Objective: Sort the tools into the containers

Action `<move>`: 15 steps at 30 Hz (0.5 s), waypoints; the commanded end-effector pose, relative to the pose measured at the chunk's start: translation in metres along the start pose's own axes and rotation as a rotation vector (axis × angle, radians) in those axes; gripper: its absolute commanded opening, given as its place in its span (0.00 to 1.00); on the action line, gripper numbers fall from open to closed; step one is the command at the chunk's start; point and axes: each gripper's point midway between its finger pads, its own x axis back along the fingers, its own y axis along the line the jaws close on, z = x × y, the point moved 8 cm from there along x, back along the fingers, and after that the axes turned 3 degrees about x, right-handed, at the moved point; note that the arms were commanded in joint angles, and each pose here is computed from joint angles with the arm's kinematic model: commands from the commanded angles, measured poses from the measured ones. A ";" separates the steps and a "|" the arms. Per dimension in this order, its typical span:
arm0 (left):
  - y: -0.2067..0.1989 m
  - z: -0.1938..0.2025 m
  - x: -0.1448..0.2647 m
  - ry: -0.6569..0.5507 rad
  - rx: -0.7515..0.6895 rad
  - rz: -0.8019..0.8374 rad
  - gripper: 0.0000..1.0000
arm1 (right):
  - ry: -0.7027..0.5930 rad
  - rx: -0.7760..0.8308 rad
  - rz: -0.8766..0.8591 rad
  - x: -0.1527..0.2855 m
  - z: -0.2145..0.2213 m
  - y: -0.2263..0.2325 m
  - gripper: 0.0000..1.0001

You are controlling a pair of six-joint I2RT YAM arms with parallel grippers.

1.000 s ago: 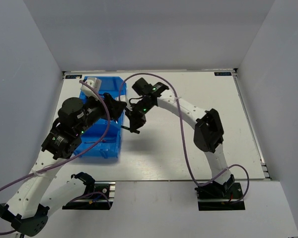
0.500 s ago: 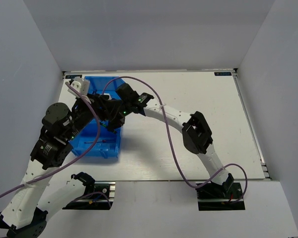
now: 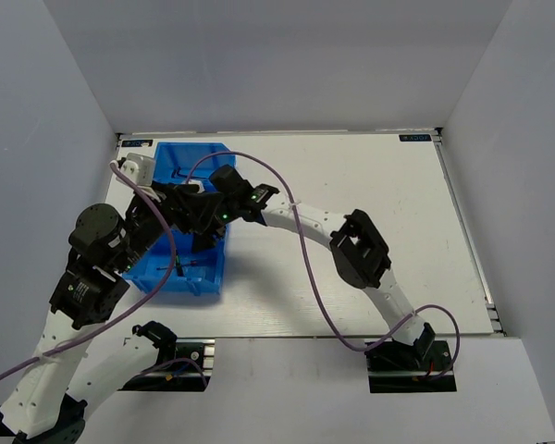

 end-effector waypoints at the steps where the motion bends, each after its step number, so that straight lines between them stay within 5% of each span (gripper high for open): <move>1: 0.001 0.005 -0.001 0.000 0.032 -0.003 0.76 | -0.083 0.010 0.015 0.041 -0.033 0.019 0.55; 5: 0.000 0.011 -0.004 0.003 0.063 0.021 0.64 | -0.071 -0.034 0.131 0.091 -0.036 0.024 0.68; 6: -0.001 0.012 -0.003 0.009 0.064 0.032 0.42 | -0.051 -0.028 0.209 0.099 -0.028 0.014 0.71; 9: 0.002 0.026 -0.014 0.063 0.092 0.031 0.00 | 0.017 -0.023 0.349 0.141 -0.005 0.008 0.86; 15: 0.012 0.068 -0.040 0.210 0.120 0.071 0.02 | 0.307 -0.089 0.645 0.216 0.051 0.011 0.90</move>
